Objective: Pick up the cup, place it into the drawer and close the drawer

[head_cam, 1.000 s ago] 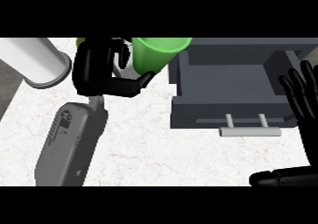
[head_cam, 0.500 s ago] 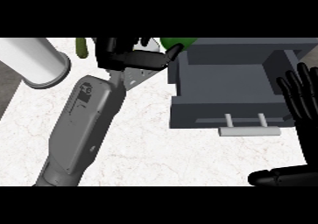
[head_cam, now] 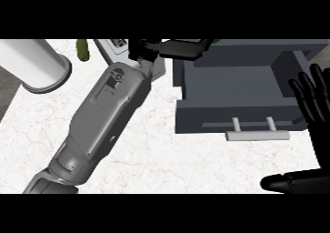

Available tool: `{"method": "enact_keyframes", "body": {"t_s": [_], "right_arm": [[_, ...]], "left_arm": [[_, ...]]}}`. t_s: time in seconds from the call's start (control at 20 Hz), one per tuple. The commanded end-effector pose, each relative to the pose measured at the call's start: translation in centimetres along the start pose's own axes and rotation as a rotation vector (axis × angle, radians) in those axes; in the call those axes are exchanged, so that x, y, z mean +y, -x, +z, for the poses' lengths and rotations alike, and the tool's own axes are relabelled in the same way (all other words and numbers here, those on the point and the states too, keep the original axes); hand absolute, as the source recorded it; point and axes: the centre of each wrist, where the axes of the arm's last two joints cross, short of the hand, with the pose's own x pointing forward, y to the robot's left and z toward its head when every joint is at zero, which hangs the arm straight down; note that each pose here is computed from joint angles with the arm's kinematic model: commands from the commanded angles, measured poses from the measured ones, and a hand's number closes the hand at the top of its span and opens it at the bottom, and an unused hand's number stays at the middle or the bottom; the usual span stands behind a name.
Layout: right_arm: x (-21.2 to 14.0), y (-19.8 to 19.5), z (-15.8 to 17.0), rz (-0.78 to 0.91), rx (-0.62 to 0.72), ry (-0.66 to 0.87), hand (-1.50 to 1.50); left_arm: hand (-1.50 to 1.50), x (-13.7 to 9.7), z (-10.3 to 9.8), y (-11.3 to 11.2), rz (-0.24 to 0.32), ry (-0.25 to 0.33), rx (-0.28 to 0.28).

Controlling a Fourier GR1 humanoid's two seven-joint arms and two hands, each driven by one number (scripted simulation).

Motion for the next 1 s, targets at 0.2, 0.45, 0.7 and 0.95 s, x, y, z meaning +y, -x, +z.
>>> {"method": "enact_keyframes", "body": {"t_s": [0.2, 0.45, 0.7, 0.95], "right_arm": [[1.6, 1.6, -1.4, 0.002, -0.019, -0.014, -1.5], [-0.3, 1.3, -1.2, -0.006, -0.025, -0.018, -1.5], [0.0, -0.2, -1.8, -0.019, -0.031, -0.031, -1.5], [1.1, 0.1, -2.1, -0.017, -0.045, -0.057, -1.5]], "left_arm": [[1.5, -2.2, -1.5, 1.6, -0.041, -0.006, 0.056], [1.5, -2.7, -1.8, 2.6, -0.069, -0.003, 0.099], [1.5, -2.2, -1.0, 4.6, -0.158, 0.016, 0.119], [1.5, -3.0, -0.8, 4.7, -0.2, 0.052, 0.139]]}}
